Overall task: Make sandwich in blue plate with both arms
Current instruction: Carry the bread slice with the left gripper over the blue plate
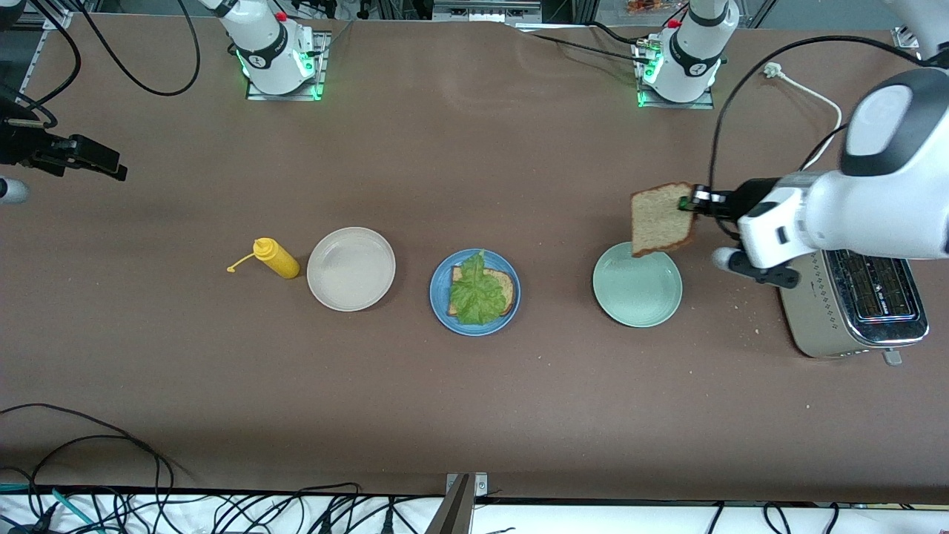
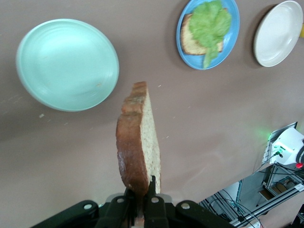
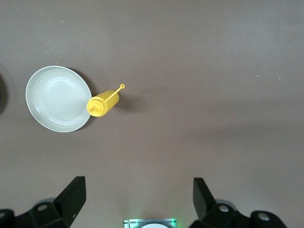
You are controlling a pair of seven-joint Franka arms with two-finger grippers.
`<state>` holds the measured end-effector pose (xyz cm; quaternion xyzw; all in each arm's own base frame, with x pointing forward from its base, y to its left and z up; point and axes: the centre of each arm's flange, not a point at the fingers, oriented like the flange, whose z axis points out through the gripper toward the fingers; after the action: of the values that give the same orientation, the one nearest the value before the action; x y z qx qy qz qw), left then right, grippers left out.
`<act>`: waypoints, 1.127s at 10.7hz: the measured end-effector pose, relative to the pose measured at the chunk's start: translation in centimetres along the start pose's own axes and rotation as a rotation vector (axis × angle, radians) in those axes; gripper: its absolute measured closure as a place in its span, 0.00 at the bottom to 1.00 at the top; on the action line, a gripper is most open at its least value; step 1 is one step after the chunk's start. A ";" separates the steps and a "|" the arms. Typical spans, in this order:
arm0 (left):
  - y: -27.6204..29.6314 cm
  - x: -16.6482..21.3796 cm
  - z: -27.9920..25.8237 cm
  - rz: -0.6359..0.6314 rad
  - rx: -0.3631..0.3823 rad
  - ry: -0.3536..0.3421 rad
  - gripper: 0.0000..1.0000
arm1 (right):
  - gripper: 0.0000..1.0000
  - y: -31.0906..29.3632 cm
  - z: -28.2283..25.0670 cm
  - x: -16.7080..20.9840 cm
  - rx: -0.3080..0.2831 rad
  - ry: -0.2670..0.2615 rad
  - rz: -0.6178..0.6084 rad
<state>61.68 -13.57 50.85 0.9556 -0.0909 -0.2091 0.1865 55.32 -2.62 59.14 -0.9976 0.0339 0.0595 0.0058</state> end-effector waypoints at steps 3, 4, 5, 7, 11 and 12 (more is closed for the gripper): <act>7.5 3.3 5.6 0.011 -0.071 0.045 0.91 | 0.00 0.0 0.0 0.1 0.000 0.000 0.001; 10.0 4.8 8.0 -0.022 -0.127 0.065 0.91 | 0.00 0.0 0.1 0.1 0.000 0.000 0.001; 12.1 6.2 10.5 -0.056 -0.175 0.078 0.91 | 0.00 0.0 0.0 0.1 0.000 0.001 0.000; 15.4 8.8 15.3 -0.102 -0.254 0.096 0.91 | 0.00 -0.2 0.0 0.1 0.000 0.001 -0.003; 16.8 13.6 22.2 -0.184 -0.379 0.207 0.91 | 0.00 -0.2 0.0 0.1 -0.001 0.000 -0.005; 16.7 14.1 23.3 -0.168 -0.374 0.218 0.91 | 0.00 -0.2 0.0 0.1 -0.001 0.000 -0.005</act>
<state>62.62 -39.85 32.60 0.9256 0.0499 -0.1325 0.3510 55.41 -2.40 59.12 -0.9977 0.0316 0.0594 0.0057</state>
